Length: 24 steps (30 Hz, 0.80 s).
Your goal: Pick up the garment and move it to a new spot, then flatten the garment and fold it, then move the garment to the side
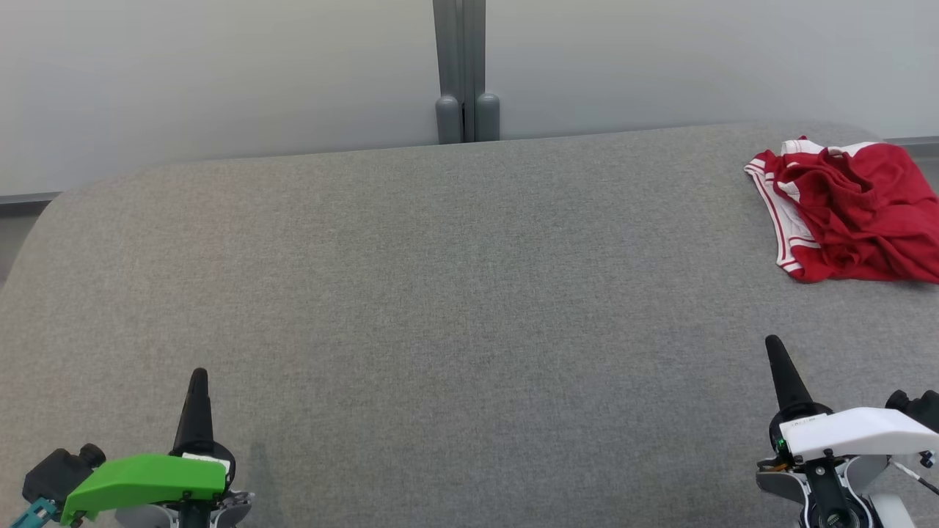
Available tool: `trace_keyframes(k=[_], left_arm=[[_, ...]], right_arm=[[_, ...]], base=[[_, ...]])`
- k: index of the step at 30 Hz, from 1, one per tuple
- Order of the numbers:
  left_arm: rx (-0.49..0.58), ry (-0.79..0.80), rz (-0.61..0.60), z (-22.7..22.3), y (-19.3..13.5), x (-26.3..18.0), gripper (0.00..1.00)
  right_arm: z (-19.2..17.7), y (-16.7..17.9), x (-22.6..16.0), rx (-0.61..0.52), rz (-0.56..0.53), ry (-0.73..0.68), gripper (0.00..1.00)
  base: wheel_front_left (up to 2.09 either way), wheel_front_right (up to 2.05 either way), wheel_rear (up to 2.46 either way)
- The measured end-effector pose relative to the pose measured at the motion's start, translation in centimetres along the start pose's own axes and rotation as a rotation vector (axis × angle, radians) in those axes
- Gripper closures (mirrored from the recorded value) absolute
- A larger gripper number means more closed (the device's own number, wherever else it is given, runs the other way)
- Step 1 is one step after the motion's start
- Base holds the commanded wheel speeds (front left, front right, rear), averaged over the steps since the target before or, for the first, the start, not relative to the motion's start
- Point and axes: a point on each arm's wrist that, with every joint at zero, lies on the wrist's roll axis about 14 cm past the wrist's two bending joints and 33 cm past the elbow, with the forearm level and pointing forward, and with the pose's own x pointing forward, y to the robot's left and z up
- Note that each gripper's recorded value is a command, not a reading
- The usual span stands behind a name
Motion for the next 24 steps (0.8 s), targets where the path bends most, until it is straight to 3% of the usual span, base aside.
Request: trace_keyframes(k=[24], left_arm=[[-0.218,0.022,-0.031,-0.04,-0.92,0.67,1.0]], right_arm=[[0.32,0.32,0.35,0.219,0.008,0.003,1.0]], base=[[0.0,0.0,0.0]])
